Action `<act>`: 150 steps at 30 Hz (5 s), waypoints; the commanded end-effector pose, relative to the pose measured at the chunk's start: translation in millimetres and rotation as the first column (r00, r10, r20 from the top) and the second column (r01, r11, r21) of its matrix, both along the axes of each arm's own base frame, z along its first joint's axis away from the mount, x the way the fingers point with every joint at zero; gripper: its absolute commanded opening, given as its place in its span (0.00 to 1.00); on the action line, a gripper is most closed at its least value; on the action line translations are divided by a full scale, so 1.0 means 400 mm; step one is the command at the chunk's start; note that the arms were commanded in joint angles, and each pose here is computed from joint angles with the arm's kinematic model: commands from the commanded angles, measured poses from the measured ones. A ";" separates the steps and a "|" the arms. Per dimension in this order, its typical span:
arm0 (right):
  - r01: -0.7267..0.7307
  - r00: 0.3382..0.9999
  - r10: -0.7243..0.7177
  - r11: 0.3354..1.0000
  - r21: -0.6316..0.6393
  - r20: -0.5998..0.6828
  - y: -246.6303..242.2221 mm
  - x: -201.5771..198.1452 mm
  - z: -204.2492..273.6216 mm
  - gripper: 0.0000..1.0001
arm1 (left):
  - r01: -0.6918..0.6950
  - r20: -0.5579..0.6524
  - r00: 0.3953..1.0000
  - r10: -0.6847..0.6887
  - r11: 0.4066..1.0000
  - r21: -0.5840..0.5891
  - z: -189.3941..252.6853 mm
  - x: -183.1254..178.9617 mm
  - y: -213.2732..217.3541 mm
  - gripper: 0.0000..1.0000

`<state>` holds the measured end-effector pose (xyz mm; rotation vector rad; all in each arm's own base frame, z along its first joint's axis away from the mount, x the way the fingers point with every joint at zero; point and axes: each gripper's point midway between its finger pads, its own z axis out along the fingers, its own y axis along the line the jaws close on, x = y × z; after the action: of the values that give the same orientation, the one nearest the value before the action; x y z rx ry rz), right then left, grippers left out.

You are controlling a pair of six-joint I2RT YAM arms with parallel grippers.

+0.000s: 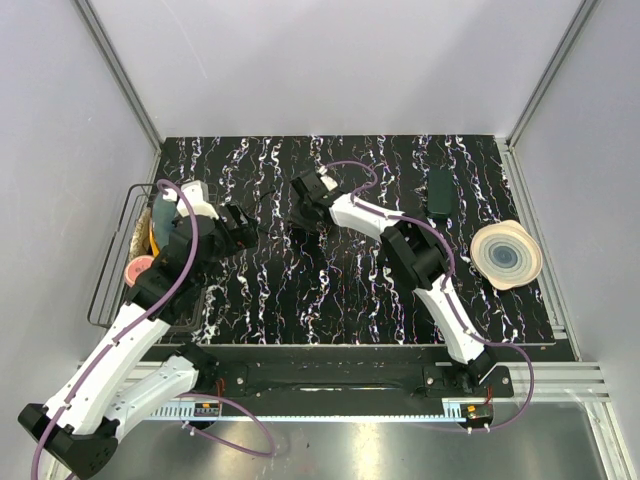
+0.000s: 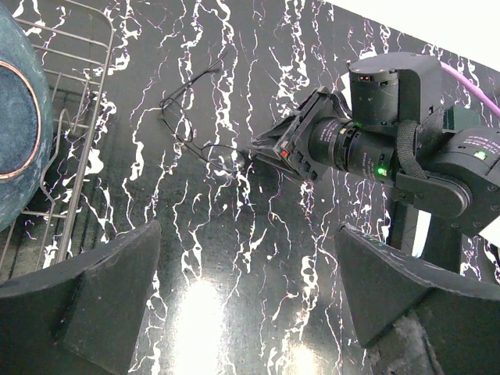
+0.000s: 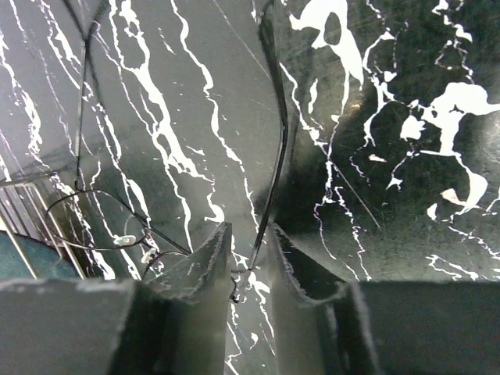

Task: Organize the sunglasses
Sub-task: Pick up the right temple of the sunglasses from the corner of the board, then fold the left temple of the sunglasses on the sunglasses.

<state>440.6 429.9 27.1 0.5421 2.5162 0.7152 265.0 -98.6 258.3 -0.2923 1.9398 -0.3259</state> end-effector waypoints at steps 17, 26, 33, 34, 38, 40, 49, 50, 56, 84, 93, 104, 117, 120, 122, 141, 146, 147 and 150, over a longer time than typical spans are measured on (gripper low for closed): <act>-0.088 0.957 0.147 0.969 -0.232 0.251 -0.125 0.019 0.183 0.00 | 0.047 0.030 0.998 -0.047 0.999 -0.019 0.037 0.007 -0.024 0.98; -0.103 0.731 0.364 0.895 -0.435 0.577 -0.260 -0.017 0.488 0.00 | 0.202 0.121 0.973 -0.196 0.979 -0.041 0.137 -0.013 -0.076 0.98; -0.059 0.538 0.442 0.869 -0.491 0.718 -0.373 -0.126 0.665 0.00 | 0.407 0.307 0.874 -0.377 0.913 -0.035 0.283 -0.082 -0.128 0.97; -0.052 0.519 0.442 0.871 -0.489 0.732 -0.385 -0.139 0.688 0.00 | 0.433 0.329 0.856 -0.399 0.901 -0.034 0.299 -0.096 -0.134 0.97; -0.051 0.382 0.465 0.874 -0.484 0.799 -0.438 -0.229 0.818 0.00 | 0.511 0.413 0.786 -0.460 0.860 -0.014 0.357 -0.135 -0.152 0.97; -0.066 0.338 0.478 0.871 -0.486 0.811 -0.451 -0.263 0.838 0.00 | 0.568 0.450 0.733 -0.509 0.823 0.006 0.375 -0.162 -0.169 0.97; -0.211 0.046 0.497 0.853 -0.478 0.866 -0.496 -0.487 1.025 0.00 | 0.770 0.627 0.440 -0.642 0.630 0.105 0.485 -0.289 -0.235 0.79; -0.244 0.006 0.496 0.843 -0.480 0.868 -0.490 -0.513 1.042 0.00 | 0.783 0.638 0.411 -0.651 0.611 0.119 0.489 -0.301 -0.240 0.74; -0.398 -0.149 0.492 0.764 -0.508 0.858 -0.473 -0.641 1.093 0.00 | 0.861 0.691 0.100 -0.716 0.410 0.300 0.534 -0.425 -0.270 0.65; -0.708 -0.371 0.376 0.477 -0.521 0.849 -0.412 -0.850 1.131 0.00 | 0.816 0.469 -0.549 -0.692 -0.322 0.480 0.451 -0.628 -0.390 0.27; -0.752 -0.388 0.344 0.419 -0.509 0.855 -0.405 -0.877 1.132 0.00 | 0.815 0.475 -0.577 -0.664 -0.436 0.381 0.418 -0.607 -0.466 0.23; -0.741 -0.353 0.375 0.447 -0.501 0.857 -0.401 -0.852 1.120 0.00 | 0.746 0.445 -0.666 -0.599 -0.532 0.401 0.412 -0.636 -0.491 0.34; -0.553 -0.157 0.370 0.736 -0.392 0.916 -0.430 -0.694 1.135 0.00 | 0.812 0.479 -0.547 -0.687 -0.297 0.502 0.474 -0.641 -0.443 0.99; -0.537 -0.125 0.371 0.754 -0.377 0.920 -0.427 -0.671 1.124 0.00 | 0.799 0.484 -0.557 -0.675 -0.278 0.533 0.483 -0.668 -0.408 0.99; -0.528 -0.105 0.372 0.765 -0.369 0.922 -0.427 -0.659 1.119 0.00 | 0.783 0.480 -0.569 -0.668 -0.260 0.565 0.490 -0.684 -0.384 0.99; -0.629 -0.373 0.476 0.502 -0.594 0.796 -0.471 -0.863 1.108 0.00 | 0.808 0.382 -0.501 -0.777 -0.261 0.529 0.421 -0.659 -0.377 0.09; -0.637 -0.428 0.484 0.437 -0.635 0.763 -0.490 -0.909 1.108 0.00 | 0.730 0.362 -0.624 -0.693 -0.350 0.587 0.404 -0.709 -0.349 0.02; -0.651 -0.440 0.483 0.409 -0.640 0.757 -0.491 -0.924 1.101 0.00 | 0.723 0.363 -0.632 -0.685 -0.354 0.593 0.406 -0.713 -0.347 0.01; -0.668 -0.471 0.465 0.366 -0.648 0.749 -0.496 -0.953 1.103 0.00 | 0.713 0.363 -0.648 -0.670 -0.365 0.599 0.410 -0.714 -0.351 0.00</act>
<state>81.3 235.8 468.4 -1.2259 1.0138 1.0484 -6.2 -246.9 412.4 1.5982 0.7621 -1.4378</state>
